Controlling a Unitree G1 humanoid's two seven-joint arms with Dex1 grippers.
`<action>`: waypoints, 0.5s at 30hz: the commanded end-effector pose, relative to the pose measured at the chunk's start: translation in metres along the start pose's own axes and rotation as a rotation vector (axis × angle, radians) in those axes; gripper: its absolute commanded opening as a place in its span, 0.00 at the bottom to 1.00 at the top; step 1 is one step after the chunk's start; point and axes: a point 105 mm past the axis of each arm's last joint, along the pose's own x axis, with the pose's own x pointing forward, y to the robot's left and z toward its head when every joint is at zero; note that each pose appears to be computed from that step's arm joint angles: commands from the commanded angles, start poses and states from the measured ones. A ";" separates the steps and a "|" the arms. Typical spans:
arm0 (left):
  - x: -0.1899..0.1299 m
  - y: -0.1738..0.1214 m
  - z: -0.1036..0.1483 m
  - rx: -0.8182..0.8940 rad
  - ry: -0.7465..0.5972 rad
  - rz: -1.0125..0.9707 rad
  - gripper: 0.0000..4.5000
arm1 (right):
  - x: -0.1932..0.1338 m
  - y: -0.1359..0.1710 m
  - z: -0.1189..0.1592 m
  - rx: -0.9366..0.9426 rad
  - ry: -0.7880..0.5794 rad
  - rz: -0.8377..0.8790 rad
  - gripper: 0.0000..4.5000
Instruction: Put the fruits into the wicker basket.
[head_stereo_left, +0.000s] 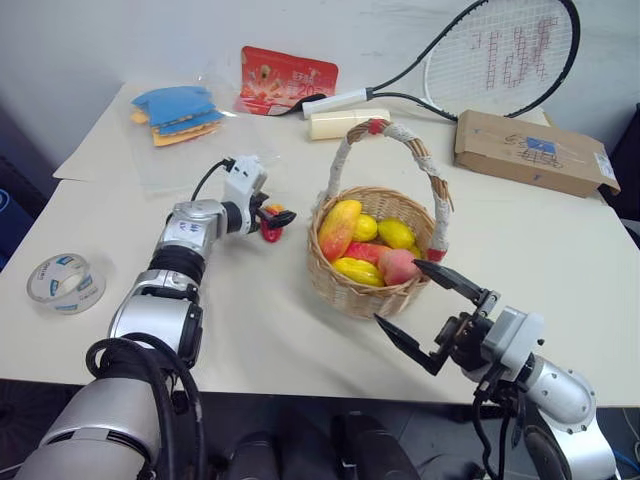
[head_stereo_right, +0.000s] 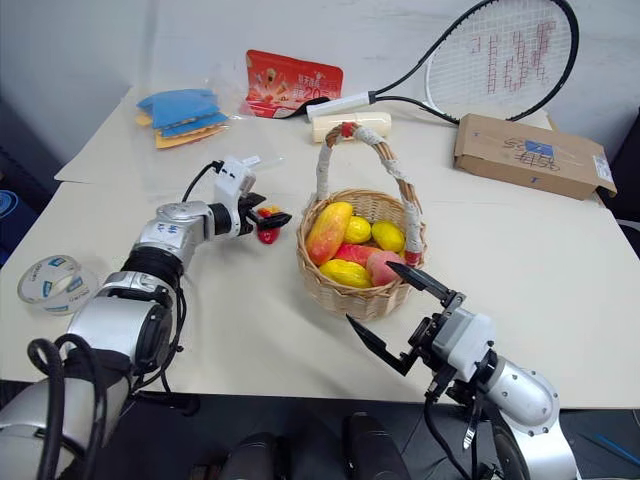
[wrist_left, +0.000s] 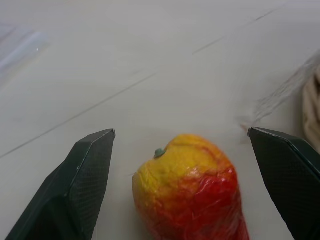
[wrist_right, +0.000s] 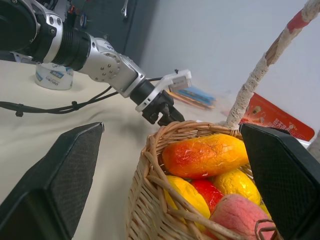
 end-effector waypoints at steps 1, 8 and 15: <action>0.002 0.000 0.003 0.015 0.003 0.019 0.99 | 0.000 0.003 0.013 -0.034 -0.041 -0.010 1.00; -0.008 0.001 0.017 0.039 -0.038 -0.054 0.67 | -0.004 0.004 0.012 -0.043 -0.038 -0.030 1.00; -0.064 -0.004 0.059 0.242 -0.091 -0.319 0.52 | -0.008 0.004 0.009 -0.045 -0.022 -0.045 1.00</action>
